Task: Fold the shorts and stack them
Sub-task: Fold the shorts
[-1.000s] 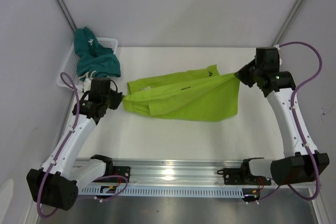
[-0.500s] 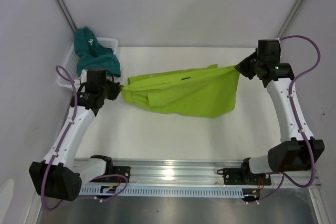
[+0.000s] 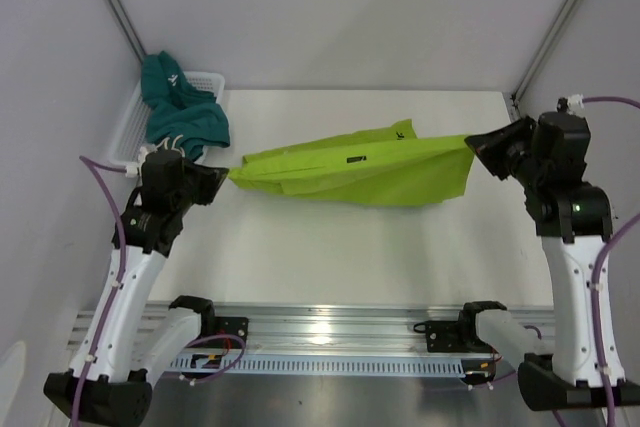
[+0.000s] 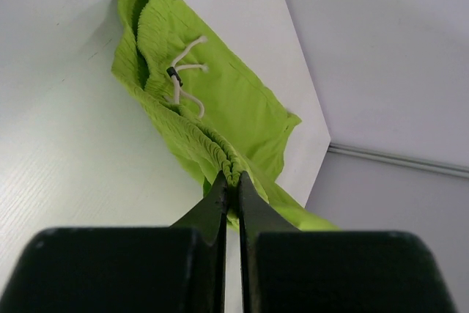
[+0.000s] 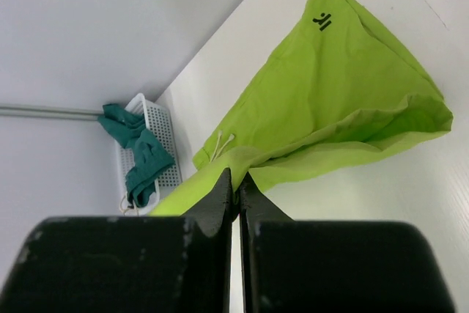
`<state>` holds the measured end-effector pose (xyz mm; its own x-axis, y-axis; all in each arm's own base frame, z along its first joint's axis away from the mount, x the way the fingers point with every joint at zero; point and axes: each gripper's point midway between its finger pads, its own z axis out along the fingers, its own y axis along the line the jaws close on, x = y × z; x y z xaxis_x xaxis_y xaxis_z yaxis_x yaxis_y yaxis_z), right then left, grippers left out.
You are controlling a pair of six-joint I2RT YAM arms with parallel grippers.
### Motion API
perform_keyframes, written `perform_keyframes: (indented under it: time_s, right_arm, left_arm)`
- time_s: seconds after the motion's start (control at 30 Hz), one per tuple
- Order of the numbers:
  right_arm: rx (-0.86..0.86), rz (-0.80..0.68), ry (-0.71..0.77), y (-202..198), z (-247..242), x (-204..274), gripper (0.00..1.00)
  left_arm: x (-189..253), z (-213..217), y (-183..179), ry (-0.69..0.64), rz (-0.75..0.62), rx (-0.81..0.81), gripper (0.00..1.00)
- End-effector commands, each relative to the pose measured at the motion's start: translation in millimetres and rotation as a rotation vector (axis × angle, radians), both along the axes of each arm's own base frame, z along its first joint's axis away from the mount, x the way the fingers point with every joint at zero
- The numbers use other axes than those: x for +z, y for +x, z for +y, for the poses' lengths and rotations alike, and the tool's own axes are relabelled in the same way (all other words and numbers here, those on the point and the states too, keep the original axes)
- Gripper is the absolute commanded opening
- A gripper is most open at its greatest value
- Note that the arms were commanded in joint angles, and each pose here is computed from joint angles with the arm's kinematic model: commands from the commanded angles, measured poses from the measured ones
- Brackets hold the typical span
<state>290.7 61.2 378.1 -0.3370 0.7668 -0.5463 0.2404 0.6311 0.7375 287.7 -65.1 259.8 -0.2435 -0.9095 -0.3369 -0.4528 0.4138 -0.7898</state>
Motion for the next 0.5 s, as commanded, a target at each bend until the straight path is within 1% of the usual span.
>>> perform_keyframes:
  time_s: [0.0, 0.07, 0.1, 0.13, 0.17, 0.2, 0.27, 0.37, 0.47]
  right_arm:
    - [-0.014, 0.032, -0.027, -36.1, -7.6, -19.4, 0.0]
    - [-0.008, 0.056, -0.023, -53.7, -7.1, -30.6, 0.0]
    - [-0.006, 0.078, -0.021, -60.8, -6.9, -40.7, 0.0]
    - [-0.003, 0.065, -0.019, -75.4, -7.1, -39.9, 0.0]
    - [-0.001, 0.061, -0.018, -82.7, -6.9, -40.4, 0.0]
    - [0.0, 0.061, -0.019, -89.1, -7.3, -41.1, 0.0]
    - [-0.002, 0.053, -0.022, -104.0, -8.7, -39.3, 0.0]
    - [0.009, 0.047, -0.019, -106.9, -7.0, -36.3, 0.0]
    - [0.011, 0.039, -0.021, -93.4, -6.1, -31.2, 0.0]
  left_arm:
    - [-18.2, 8.2, -24.2, 0.038, 0.029, -0.007, 0.0]
    - [-17.6, 7.2, -38.3, 0.03, 0.012, -0.021, 0.0]
    - [-30.1, 5.4, -44.6, 0.024, 0.035, -0.032, 0.0]
    - [-32.1, 5.2, -49.4, 0.021, 0.034, -0.036, 0.0]
    - [-28.5, 5.8, -56.5, 0.018, 0.011, -0.037, 0.0]
    - [-36.3, 6.3, -63.4, 0.018, 0.032, -0.038, 0.0]
    - [-32.8, 7.6, -71.7, 0.016, 0.01, -0.036, 0.0]
    - [-30.4, 10.4, -77.8, 0.021, 0.006, -0.025, 0.0]
    - [-22.7, 13.2, -74.3, 0.037, 0.003, -0.015, 0.0]
